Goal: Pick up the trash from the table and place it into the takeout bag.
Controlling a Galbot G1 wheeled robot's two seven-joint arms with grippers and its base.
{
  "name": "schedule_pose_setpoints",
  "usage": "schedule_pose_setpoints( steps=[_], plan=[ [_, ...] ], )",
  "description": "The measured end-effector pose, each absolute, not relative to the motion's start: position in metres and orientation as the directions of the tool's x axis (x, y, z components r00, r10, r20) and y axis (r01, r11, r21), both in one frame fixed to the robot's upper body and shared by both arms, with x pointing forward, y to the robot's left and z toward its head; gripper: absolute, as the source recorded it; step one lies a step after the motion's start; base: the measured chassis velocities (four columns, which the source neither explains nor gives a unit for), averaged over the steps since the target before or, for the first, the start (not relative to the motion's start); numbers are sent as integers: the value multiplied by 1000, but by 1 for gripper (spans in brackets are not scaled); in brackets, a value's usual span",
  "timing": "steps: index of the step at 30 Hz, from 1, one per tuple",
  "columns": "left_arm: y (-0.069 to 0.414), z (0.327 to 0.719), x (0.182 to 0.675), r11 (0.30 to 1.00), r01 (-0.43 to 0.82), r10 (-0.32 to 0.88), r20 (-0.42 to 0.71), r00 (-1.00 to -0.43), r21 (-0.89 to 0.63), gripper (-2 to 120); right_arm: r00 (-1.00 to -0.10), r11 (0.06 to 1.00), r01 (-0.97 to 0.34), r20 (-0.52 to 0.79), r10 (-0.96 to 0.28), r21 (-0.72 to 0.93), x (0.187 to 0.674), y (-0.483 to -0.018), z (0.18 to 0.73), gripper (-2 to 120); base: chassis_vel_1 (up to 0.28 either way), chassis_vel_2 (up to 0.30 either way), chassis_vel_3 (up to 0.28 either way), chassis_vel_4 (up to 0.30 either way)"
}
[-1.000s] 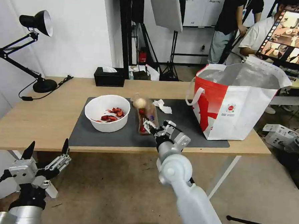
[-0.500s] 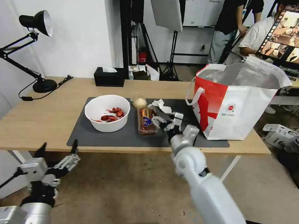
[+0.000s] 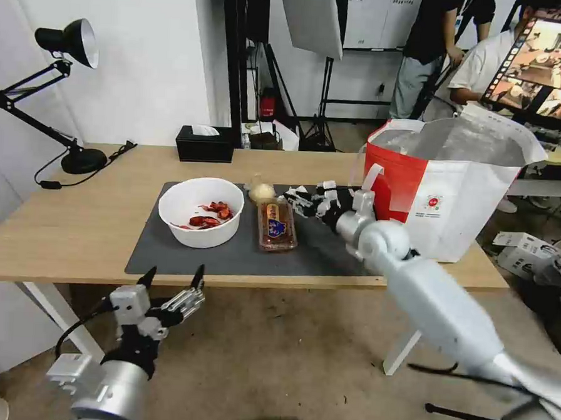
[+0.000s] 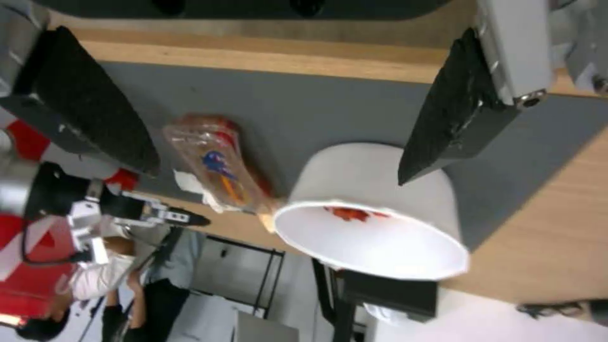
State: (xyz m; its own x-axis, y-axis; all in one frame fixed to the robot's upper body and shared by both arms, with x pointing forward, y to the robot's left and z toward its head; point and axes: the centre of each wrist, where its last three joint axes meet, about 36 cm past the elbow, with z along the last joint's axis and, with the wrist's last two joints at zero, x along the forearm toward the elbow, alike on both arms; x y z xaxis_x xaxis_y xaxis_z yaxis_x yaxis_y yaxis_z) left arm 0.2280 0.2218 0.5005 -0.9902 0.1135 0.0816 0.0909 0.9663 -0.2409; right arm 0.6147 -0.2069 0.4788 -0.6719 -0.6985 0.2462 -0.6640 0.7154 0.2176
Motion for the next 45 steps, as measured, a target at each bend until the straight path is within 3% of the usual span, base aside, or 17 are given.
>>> schedule_pose_setpoints(
  steps=[1, 4, 8, 28, 45],
  plan=[
    [222, 501, 228, 966, 91, 113, 82, -990, -241, 100, -672, 715, -664, 246, -698, 218, 615, -207, 479, 28, 0, 0, 0, 0],
    [208, 484, 247, 956, 134, 162, 92, -982, -260, 100, -586, 657, -724, 315, -747, 210, 639, -208, 482, 10, 0, 0, 0, 0],
    [192, 470, 260, 946, 166, 202, 105, -974, -278, 100, -545, 632, -749, 357, -759, 199, 652, -205, 482, 0, 0, 0, 0, 0],
    [169, 461, 354, 918, 258, 308, 130, -942, -301, 100, -494, 607, -776, 434, -753, 170, 675, -186, 465, 0, 0, 0, 0, 0],
    [136, 466, 430, 890, 303, 399, 263, -878, -340, 100, -494, 612, -772, 445, -747, 170, 672, -187, 462, 0, 0, 0, 0, 0]
  ],
)
